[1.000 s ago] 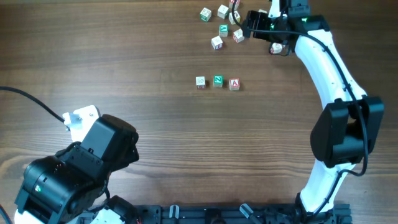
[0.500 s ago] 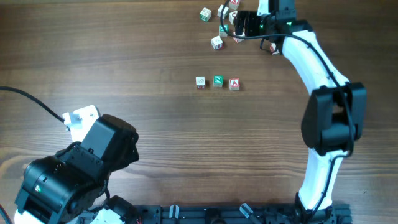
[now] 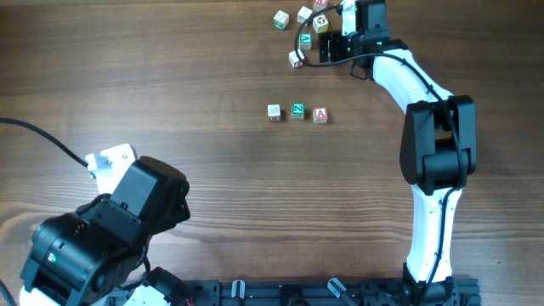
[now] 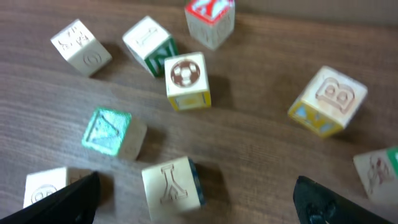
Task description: Form a horizontal line
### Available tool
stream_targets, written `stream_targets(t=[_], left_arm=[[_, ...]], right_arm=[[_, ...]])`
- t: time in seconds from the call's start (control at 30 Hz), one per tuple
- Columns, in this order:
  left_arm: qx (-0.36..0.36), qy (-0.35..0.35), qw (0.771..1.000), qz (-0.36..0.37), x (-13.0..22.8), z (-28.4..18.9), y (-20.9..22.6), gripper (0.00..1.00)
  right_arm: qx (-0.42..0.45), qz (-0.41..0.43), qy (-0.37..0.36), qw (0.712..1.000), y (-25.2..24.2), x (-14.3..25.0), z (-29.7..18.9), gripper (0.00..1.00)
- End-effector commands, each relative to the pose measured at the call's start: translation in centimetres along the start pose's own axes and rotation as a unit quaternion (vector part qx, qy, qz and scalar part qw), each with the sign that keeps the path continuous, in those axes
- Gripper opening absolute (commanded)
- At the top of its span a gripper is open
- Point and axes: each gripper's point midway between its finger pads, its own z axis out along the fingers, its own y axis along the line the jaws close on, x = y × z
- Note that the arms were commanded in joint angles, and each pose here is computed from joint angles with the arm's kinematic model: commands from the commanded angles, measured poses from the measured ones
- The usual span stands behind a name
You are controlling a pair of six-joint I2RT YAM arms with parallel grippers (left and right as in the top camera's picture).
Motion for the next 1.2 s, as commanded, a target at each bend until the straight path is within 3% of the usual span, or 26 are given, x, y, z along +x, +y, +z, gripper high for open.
stream_targets(t=[0.0,0.1,0.37,0.57,0.67,0.87,1.17], left_arm=[[0.003,-0.002,1.0,-0.003,0.0,-0.1,0.0,1.0],[0.003,-0.002,1.0,-0.003,0.0,-0.1,0.0,1.0],[0.003,-0.002,1.0,-0.003,0.0,-0.1,0.0,1.0],[0.003,-0.002,1.0,-0.003,0.0,-0.1,0.0,1.0],[0.003,-0.002,1.0,-0.003,0.0,-0.1,0.0,1.0],[0.003,-0.002,1.0,-0.003,0.0,-0.1,0.0,1.0],[0.003,-0.002,1.0,-0.003,0.0,-0.1,0.0,1.0]], right_arm=[[-0.029,-0.023,0.008,0.999,1.3,1.7,2.3,0.99],[-0.034,-0.035,0.007,0.999,2.2,2.2,3.2,0.99],[-0.017,-0.069,0.003,0.997,3.0,2.6,4.1,0.81],[0.022,-0.068,0.004,0.997,1.6,2.5,4.1,0.47],[0.042,-0.067,0.01,0.997,0.9,2.6,4.0,0.38],[0.041,-0.049,0.02,0.998,1.2,0.8,2.4,0.3],[0.039,-0.011,0.006,0.999,2.5,-6.3,-7.3,0.25]])
